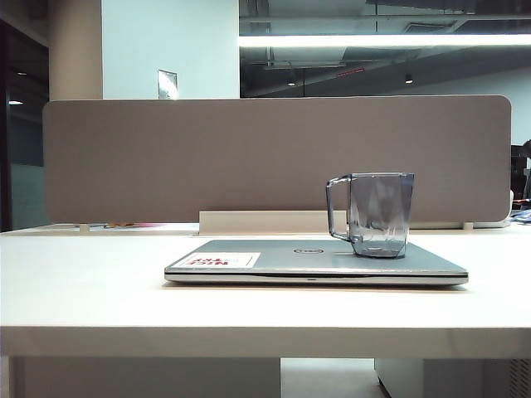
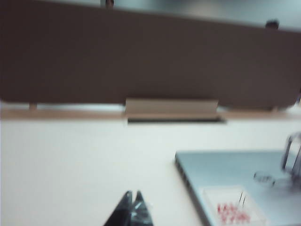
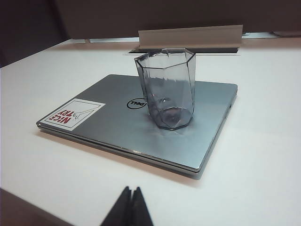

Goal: Pick up the water cup and place it on the left side of the laptop.

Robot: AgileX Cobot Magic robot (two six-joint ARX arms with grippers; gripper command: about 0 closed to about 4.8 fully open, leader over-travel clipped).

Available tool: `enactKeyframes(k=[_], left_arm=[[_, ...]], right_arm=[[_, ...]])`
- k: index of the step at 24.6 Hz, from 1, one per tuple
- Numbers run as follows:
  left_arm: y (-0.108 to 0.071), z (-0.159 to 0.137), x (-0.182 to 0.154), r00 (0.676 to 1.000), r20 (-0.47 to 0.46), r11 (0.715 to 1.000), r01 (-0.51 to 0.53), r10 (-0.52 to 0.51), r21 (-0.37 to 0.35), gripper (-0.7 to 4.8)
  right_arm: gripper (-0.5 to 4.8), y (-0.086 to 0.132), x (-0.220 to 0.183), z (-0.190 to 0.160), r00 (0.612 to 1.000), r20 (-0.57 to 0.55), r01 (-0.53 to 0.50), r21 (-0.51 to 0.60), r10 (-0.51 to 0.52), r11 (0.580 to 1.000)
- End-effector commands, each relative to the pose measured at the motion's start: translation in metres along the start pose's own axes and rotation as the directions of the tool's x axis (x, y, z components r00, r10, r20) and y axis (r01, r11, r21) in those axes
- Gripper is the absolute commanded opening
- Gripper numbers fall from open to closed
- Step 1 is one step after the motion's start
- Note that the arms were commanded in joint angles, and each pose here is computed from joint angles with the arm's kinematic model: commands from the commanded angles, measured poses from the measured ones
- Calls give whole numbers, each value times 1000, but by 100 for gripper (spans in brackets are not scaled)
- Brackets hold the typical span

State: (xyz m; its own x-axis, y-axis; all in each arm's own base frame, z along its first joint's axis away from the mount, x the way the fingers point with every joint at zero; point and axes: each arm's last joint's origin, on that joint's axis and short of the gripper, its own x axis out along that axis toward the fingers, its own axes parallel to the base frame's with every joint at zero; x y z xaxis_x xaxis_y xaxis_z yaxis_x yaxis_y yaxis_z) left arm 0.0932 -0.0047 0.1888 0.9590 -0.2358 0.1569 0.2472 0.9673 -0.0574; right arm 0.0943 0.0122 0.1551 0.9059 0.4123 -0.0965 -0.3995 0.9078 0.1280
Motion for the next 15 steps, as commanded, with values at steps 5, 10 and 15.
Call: enactKeyframes(k=[5, 10, 15], left_arm=[[-5, 44, 5, 997, 57, 998, 61, -61, 6, -6], [-1, 64, 30, 996, -26, 996, 89, -90, -21, -6], [5, 76, 68, 989, -81, 991, 122, -126, -46, -6]], right_arm=[[-5, 0, 0, 0, 1000, 9, -6, -4, 7, 1000], [-5, 0, 0, 0, 1000, 8, -6, -4, 6, 1000], [-5, 0, 0, 0, 1000, 9, -6, -4, 6, 1000]])
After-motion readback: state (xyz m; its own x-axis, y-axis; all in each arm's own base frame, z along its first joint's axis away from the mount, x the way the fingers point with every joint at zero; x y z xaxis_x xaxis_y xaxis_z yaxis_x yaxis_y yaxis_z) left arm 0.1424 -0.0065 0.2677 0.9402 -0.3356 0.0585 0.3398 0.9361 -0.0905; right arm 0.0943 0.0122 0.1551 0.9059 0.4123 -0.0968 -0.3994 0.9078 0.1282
